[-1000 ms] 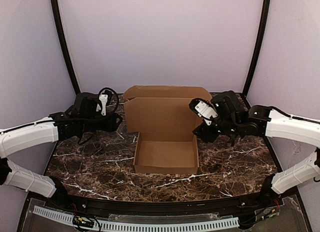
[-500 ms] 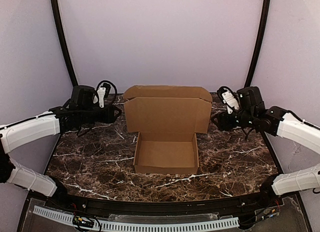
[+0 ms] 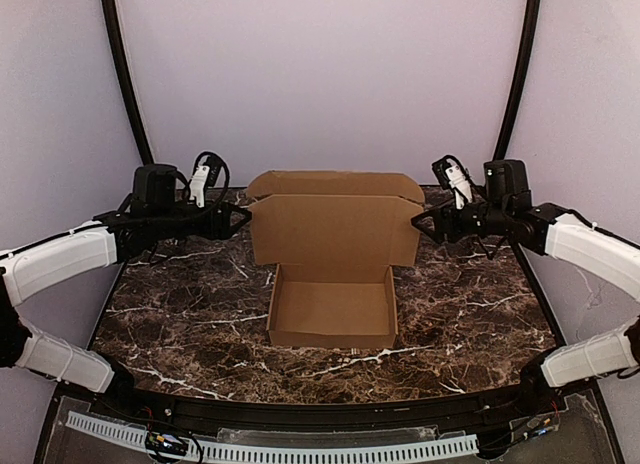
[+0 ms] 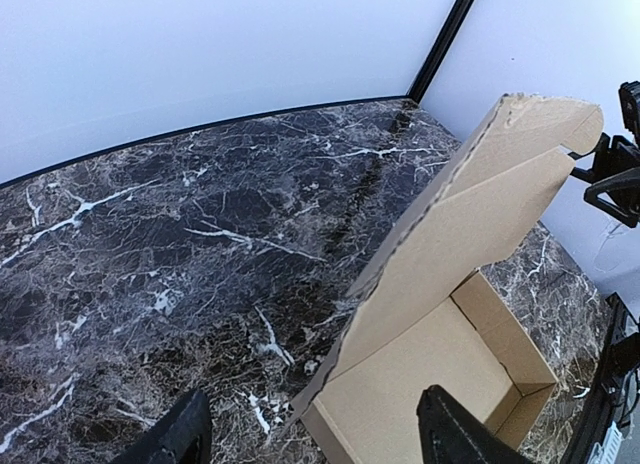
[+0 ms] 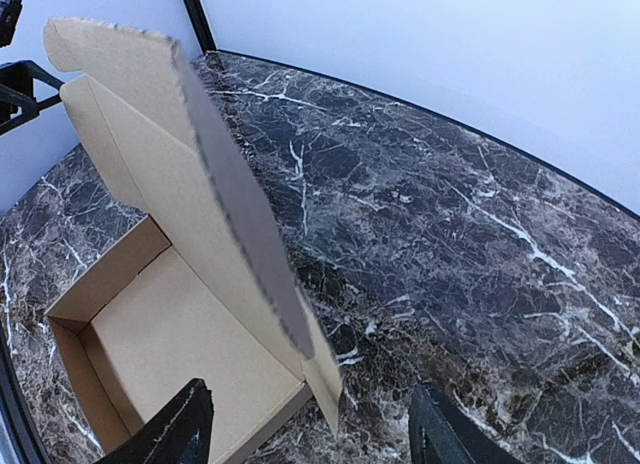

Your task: Fold the paper box

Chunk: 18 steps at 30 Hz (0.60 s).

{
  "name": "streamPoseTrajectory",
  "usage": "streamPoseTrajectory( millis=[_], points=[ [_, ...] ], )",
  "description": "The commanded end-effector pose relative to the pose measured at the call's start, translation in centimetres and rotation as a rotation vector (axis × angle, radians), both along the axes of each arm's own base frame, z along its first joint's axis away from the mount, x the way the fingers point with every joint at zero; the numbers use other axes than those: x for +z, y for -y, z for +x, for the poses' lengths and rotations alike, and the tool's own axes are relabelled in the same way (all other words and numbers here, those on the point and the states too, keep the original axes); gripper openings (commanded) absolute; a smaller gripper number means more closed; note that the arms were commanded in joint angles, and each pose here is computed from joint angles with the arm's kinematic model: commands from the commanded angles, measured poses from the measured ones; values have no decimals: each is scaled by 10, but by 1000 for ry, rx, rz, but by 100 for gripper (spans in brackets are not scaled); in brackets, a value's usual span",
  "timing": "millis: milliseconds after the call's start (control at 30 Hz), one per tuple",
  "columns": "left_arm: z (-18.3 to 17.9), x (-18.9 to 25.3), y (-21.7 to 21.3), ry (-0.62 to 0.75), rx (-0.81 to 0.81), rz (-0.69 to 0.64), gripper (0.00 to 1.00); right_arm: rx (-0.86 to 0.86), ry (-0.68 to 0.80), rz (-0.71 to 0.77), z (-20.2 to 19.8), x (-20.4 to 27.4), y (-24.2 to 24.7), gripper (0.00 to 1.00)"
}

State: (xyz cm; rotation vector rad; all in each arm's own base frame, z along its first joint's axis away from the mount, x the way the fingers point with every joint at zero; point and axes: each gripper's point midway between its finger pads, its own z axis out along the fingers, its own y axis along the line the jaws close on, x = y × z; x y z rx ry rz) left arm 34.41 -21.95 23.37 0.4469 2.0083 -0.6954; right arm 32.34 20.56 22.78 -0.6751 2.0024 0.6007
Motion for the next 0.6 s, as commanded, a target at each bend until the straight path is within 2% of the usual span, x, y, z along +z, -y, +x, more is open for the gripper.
streamPoseTrajectory(
  millis=[0, 267, 567],
  points=[
    [-3, 16, 5, 42, -41, -30, 71, 57, 87, 59, 16, 27, -5, 65],
    [-1, 15, 9, 28, -60, -40, 73, 153, 70, 105, 13, 28, -18, 49],
    [0, 20, 19, 30, -109, -57, 73, 167, 62, 118, 6, 28, -18, 28]
  ],
)
